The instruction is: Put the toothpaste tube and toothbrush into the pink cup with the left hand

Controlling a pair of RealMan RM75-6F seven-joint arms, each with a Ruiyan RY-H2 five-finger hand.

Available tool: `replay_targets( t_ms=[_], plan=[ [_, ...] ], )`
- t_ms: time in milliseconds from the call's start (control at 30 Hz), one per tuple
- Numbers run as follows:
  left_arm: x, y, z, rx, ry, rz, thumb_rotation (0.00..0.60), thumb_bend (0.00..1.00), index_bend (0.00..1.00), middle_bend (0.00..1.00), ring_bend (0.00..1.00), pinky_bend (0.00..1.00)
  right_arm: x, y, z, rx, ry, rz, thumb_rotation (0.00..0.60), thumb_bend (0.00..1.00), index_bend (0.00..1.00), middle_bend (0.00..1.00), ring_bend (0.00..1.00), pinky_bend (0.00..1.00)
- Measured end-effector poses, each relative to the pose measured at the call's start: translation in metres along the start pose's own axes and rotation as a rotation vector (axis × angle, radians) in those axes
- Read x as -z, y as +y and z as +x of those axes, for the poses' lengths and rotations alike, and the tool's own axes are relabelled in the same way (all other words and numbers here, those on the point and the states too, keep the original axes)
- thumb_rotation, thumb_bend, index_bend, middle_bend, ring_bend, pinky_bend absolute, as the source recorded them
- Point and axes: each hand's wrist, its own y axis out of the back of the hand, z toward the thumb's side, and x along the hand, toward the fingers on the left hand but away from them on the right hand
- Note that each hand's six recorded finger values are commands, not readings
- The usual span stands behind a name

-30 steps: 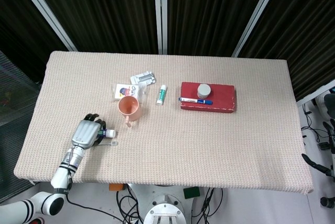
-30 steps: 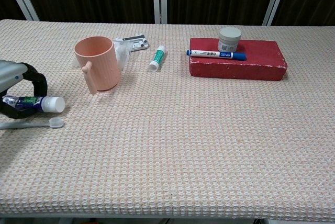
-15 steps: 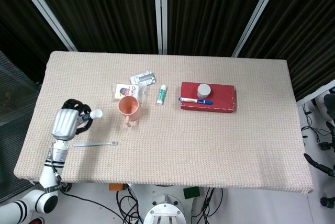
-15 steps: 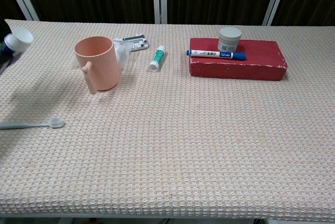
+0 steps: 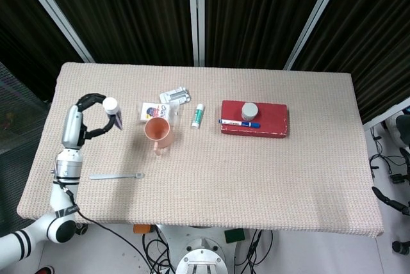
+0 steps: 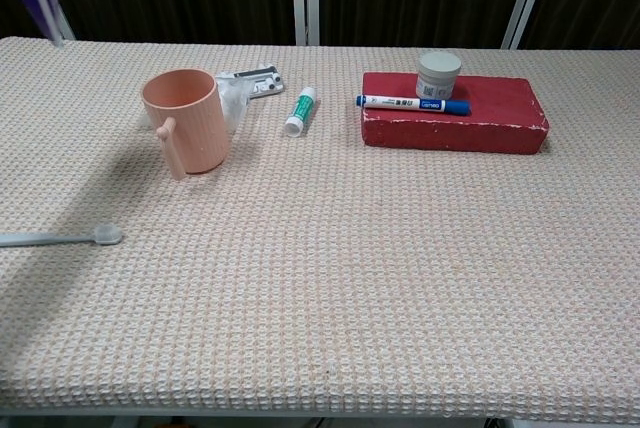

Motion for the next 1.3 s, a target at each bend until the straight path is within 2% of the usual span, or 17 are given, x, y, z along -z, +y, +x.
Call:
replay_targets(
  t_ms=[133, 267, 500, 767, 967, 1100, 1200, 1300],
  plan=[
    [-0.010, -0.029, 0.013, 0.028, -0.002, -0.061, 0.600, 0.38, 0.64, 0.60, 0.31, 0.23, 0.000, -0.002, 0.000, -0.020, 0.010, -0.007, 0.572, 0.38, 0.00, 0.00, 0.00, 0.00],
    [-0.011, -0.059, 0.022, 0.075, 0.037, -0.157, 0.600, 0.38, 0.64, 0.60, 0.31, 0.23, 0.001, -0.003, -0.002, -0.026, 0.009, -0.005, 0.573, 0.38, 0.00, 0.00, 0.00, 0.00],
    [-0.003, -0.093, 0.026, 0.124, 0.084, -0.226, 0.600, 0.38, 0.64, 0.60, 0.31, 0.23, 0.004, -0.004, -0.003, -0.031, 0.006, -0.005, 0.572, 0.40, 0.00, 0.00, 0.00, 0.00],
    [0.011, -0.110, 0.027, 0.138, 0.097, -0.197, 0.600, 0.38, 0.64, 0.60, 0.31, 0.22, 0.004, 0.002, -0.002, -0.010, 0.012, -0.004, 0.572, 0.40, 0.00, 0.00, 0.00, 0.00],
    [0.029, -0.112, 0.027, 0.110, 0.107, -0.148, 0.600, 0.38, 0.64, 0.60, 0.31, 0.22, 0.005, -0.001, -0.002, -0.019, 0.009, -0.004, 0.572, 0.40, 0.00, 0.00, 0.00, 0.00],
    [0.035, -0.113, 0.025, 0.110, 0.115, -0.160, 0.600, 0.38, 0.64, 0.59, 0.31, 0.22, 0.004, -0.003, -0.003, -0.026, 0.009, -0.001, 0.574, 0.40, 0.00, 0.00, 0.00, 0.00],
    [0.038, -0.116, 0.021, 0.125, 0.117, -0.162, 0.600, 0.38, 0.61, 0.53, 0.30, 0.22, 0.004, -0.004, -0.004, -0.028, 0.010, 0.000, 0.574, 0.40, 0.00, 0.00, 0.00, 0.00],
    [0.043, -0.120, 0.017, 0.152, 0.118, -0.146, 0.600, 0.38, 0.60, 0.40, 0.24, 0.22, 0.004, -0.005, -0.004, -0.030, 0.009, 0.001, 0.573, 0.40, 0.00, 0.00, 0.00, 0.00]
  ],
)
